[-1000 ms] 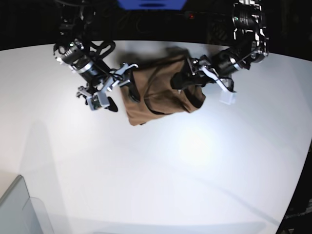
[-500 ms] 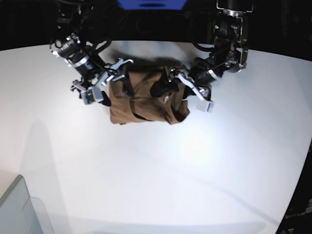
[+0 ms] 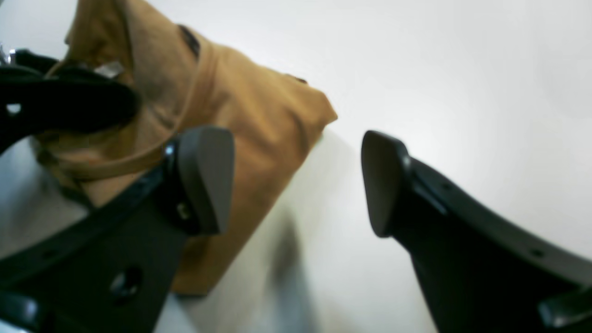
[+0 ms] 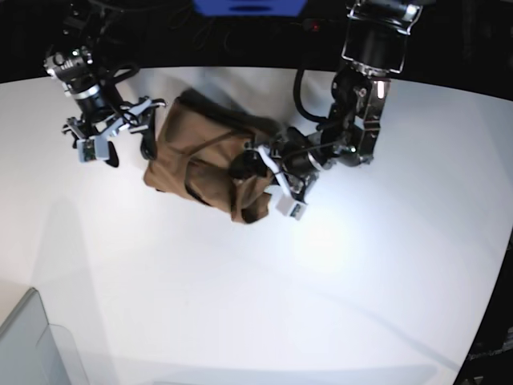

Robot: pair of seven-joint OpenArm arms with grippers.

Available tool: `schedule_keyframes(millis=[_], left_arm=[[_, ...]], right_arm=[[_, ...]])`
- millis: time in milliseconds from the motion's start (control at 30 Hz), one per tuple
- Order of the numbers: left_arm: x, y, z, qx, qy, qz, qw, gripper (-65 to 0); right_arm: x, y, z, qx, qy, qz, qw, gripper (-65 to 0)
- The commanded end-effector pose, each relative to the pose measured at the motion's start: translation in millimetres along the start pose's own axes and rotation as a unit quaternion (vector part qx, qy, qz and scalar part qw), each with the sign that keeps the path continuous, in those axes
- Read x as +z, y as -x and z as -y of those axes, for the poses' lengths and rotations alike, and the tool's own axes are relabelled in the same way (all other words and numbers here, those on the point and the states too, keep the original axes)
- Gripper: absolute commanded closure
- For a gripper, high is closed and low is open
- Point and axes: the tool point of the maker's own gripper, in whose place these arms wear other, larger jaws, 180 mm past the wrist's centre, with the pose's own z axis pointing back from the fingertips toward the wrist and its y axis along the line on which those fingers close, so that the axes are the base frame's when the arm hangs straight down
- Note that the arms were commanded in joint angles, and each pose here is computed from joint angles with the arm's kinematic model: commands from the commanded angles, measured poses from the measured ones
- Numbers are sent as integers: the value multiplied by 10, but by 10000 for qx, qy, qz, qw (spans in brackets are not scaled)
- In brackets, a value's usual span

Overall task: Layout the t-shirt on the table in an organized manner, then fold the t-shirt properly
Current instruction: 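Press and flatten the folded shirt with the left gripper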

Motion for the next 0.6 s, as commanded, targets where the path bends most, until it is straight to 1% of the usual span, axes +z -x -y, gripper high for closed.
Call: schedule_keyframes(millis=[0,67,100,133,200,267,300,367,400,500,567], left_arm=[[-27,381,-183,-139,-453,-914,9947,-221],[-101,354,-241,-401,-545,-1145,9911,-52],[-137,338,-278,-556,-610,-1277,9884,0],[-162,338,-317,-685,-673,-1404,9854,0],[-204,256,-382,-1047,-806,-1592,9784,-29],[-256,104,-364,-1519,-881,-1682,9700,-1],[-278,28,-350,-1796,-919,-1693,9647,0],[-353,-151,-268,-2476,-948,-1652,9499,-2],[-396,-228,-216,-2859,-947,-1613,9398,-2],[-511,-413,-55,-3922,-922,-1523,9025,-2],[-580,-483,56,-4532,-907,-1509,8738,-2]], right_arm=[[50,-107,45,26,37,223,9997,-433],[96,-80,158,-7,210,190,9996,-433],[122,-69,217,-20,300,180,9994,-433],[144,-59,263,-38,375,173,9991,-433],[209,-26,389,-68,570,135,9983,-433],[272,5,495,-110,749,109,9971,-433],[302,20,542,-122,824,92,9965,-433],[363,87,590,-142,913,6,9957,-433],[377,99,603,-146,936,-5,9955,-433],[452,146,696,-235,1131,-39,9933,-433],[521,193,759,-378,1319,-44,9905,-433]])
